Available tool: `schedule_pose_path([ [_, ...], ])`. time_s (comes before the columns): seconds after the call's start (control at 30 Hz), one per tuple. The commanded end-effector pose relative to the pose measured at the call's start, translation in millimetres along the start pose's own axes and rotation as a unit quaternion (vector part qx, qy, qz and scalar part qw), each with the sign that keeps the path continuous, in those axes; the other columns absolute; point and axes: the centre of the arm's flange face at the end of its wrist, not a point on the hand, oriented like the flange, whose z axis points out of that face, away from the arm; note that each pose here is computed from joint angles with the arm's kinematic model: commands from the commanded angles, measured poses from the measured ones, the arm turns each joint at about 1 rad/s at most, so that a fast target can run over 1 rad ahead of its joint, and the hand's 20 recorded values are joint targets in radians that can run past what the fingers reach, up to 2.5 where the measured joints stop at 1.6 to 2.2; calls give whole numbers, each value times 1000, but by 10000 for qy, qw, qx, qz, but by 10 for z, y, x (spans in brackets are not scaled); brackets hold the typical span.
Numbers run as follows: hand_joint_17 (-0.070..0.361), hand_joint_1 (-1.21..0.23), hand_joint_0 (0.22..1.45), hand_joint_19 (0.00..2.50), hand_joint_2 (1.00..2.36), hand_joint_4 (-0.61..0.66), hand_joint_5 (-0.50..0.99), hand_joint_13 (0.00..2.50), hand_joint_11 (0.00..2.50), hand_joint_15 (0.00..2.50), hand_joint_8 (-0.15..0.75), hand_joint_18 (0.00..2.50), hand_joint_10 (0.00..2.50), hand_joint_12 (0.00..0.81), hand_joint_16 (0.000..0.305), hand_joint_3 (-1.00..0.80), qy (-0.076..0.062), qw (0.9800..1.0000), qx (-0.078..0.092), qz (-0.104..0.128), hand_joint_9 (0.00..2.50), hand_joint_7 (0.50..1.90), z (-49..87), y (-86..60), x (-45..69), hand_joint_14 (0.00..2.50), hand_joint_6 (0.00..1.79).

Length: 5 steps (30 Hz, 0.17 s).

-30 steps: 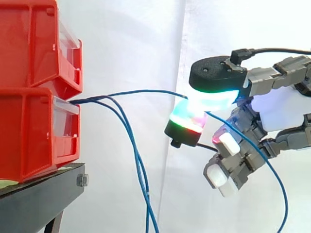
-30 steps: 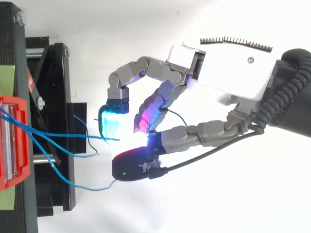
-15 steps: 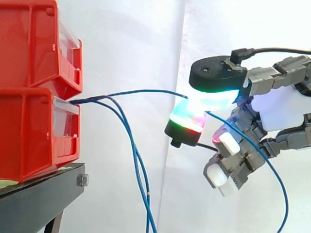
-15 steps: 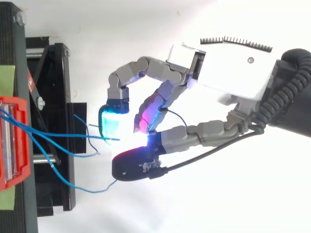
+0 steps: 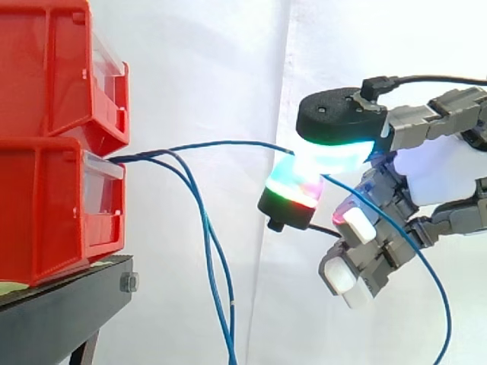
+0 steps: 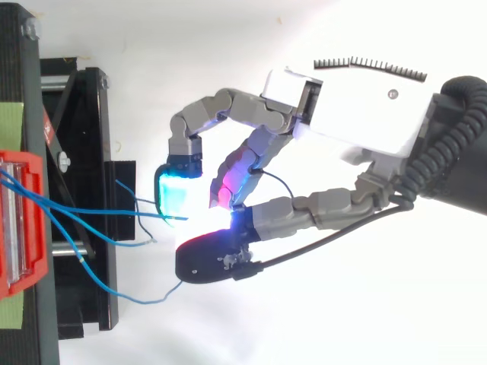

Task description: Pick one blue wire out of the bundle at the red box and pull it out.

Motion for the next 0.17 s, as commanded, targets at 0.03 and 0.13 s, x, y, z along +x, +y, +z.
schedule_pose_path([
  [0.03, 157, -825, 608, 450, 1117, -34, -84, 969, 605, 585, 411, 813, 17, 493, 70, 56, 0, 10000, 3, -1, 1267, 1249, 2, -4, 2, 19, 932],
  [0.13, 157, -826, 609, 450, 1112, -34, -84, 969, 602, 587, 412, 812, 13, 492, 70, 58, 0, 10000, 3, -1, 1269, 1249, 2, -4, 2, 19, 932],
])
